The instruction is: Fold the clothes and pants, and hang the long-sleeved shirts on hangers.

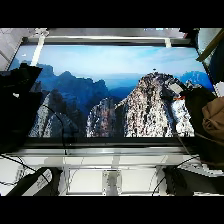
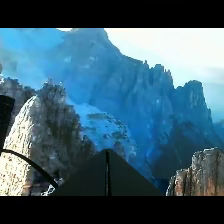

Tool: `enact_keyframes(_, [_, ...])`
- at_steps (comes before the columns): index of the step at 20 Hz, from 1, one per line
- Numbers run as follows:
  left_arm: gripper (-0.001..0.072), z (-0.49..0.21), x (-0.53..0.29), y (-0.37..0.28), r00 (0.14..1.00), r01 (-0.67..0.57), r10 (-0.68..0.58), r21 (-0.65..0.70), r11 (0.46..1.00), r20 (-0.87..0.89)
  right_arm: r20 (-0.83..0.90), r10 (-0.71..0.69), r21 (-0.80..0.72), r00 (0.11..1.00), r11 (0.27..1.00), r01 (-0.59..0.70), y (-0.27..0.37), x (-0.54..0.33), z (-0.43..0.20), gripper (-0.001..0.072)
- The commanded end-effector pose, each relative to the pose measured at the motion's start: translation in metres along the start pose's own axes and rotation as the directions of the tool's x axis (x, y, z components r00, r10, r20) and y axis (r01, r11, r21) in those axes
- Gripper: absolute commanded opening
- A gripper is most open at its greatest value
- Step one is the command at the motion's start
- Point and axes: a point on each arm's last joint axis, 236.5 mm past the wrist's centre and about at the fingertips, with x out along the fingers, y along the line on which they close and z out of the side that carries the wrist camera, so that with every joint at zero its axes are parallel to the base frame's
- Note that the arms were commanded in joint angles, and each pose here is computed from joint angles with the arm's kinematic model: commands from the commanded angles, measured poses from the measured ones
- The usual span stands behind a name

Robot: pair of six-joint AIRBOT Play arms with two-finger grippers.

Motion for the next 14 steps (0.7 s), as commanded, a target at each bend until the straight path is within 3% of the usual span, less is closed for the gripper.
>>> enact_keyframes(1, [0.0009,0.000,0.000,0.000,1.000,0.000,0.000,-0.001,1.000,0.000,-0.119,-0.032,0.053,0.992,0.998,0.039,-0.028,0.032,-0.034,0.0362])
enact_keyframes(2, [0.0008,0.000,0.000,0.000,1.000,0.000,0.000,-0.001,1.000,0.000,-0.135,-0.028,0.062,0.990,0.997,0.037,-0.026,0.026,-0.037,0.0530])
enact_keyframes(5, [0.0009,0.000,0.000,0.000,1.000,0.000,0.000,-0.001,1.000,0.000,-0.046,0.053,0.123,0.998,0.991,-0.047,0.004,-0.020,-0.017,0.0537])
enact_keyframes(7, [0.0009,0.000,0.000,0.000,1.000,0.000,0.000,-0.001,1.000,0.000,0.107,0.246,0.029,0.963,0.968,-0.250,0.060,-0.071,0.010,0.0531])
enact_keyframes(8, [0.0009,0.000,0.000,0.000,1.000,0.000,0.000,-0.001,1.000,0.000,0.160,0.359,-0.051,0.920,0.933,-0.355,0.095,-0.099,0.016,0.0481])
enact_keyframes(9, [0.0010,0.000,0.000,0.000,1.000,0.000,0.000,-0.001,1.000,-0.001,0.170,0.459,-0.131,0.872,0.888,-0.442,0.130,-0.120,0.012,0.0347])
enact_keyframes(10, [0.0010,-0.002,0.000,0.000,1.000,0.001,-0.001,-0.001,1.000,-0.009,0.147,0.562,-0.222,0.814,0.821,-0.527,0.168,-0.142,-0.003,0.0117])
enact_keyframes(11, [0.0009,-0.006,0.000,-0.001,1.000,0.005,-0.005,-0.001,1.000,-0.026,0.109,0.641,-0.305,0.759,0.749,-0.589,0.203,-0.159,-0.021,0.0043])
enact_keyframes(14, [0.0009,-0.026,-0.001,-0.004,0.994,0.020,-0.020,-0.002,1.000,-0.110,-0.075,0.725,-0.552,0.685,0.542,-0.633,0.278,-0.188,-0.100,0.0038])
